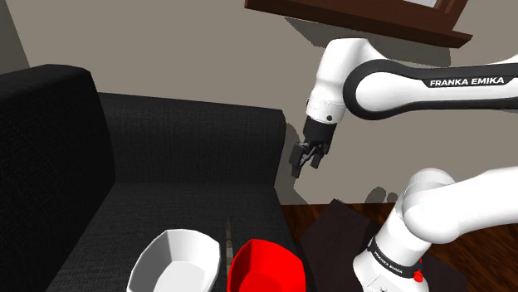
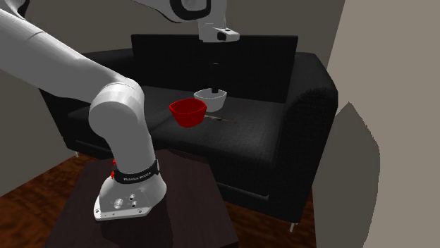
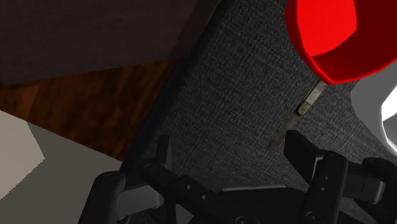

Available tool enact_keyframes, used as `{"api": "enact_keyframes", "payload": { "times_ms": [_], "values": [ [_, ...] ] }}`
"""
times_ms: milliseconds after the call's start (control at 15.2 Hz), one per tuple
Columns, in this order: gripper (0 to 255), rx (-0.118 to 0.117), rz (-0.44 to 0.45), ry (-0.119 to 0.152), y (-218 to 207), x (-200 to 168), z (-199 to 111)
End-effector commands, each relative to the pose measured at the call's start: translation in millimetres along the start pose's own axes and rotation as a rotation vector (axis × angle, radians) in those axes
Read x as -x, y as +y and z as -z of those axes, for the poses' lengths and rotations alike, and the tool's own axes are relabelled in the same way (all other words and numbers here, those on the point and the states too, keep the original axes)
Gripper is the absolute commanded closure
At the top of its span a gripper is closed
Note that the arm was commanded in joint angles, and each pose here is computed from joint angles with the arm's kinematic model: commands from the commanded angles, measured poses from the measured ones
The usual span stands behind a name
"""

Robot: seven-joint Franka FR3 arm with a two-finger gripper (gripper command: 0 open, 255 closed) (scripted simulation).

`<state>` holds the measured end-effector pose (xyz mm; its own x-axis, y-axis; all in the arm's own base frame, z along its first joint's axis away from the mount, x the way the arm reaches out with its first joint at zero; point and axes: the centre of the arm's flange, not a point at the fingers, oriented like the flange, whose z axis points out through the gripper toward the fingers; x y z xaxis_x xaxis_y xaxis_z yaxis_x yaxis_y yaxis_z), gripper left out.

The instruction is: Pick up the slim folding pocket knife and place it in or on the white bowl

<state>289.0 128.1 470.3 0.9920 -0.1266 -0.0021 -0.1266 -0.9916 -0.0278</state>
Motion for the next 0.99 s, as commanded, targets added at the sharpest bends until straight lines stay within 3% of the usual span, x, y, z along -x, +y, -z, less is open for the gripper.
{"api": "enact_keyframes", "payload": {
  "times_ms": [0, 924],
  "values": [
    [0, -0.003, -0.056, 0.006, -18, 2, -18],
    [0, -0.016, -0.414, 0.035, -148, -19, -145]
  ]
}}
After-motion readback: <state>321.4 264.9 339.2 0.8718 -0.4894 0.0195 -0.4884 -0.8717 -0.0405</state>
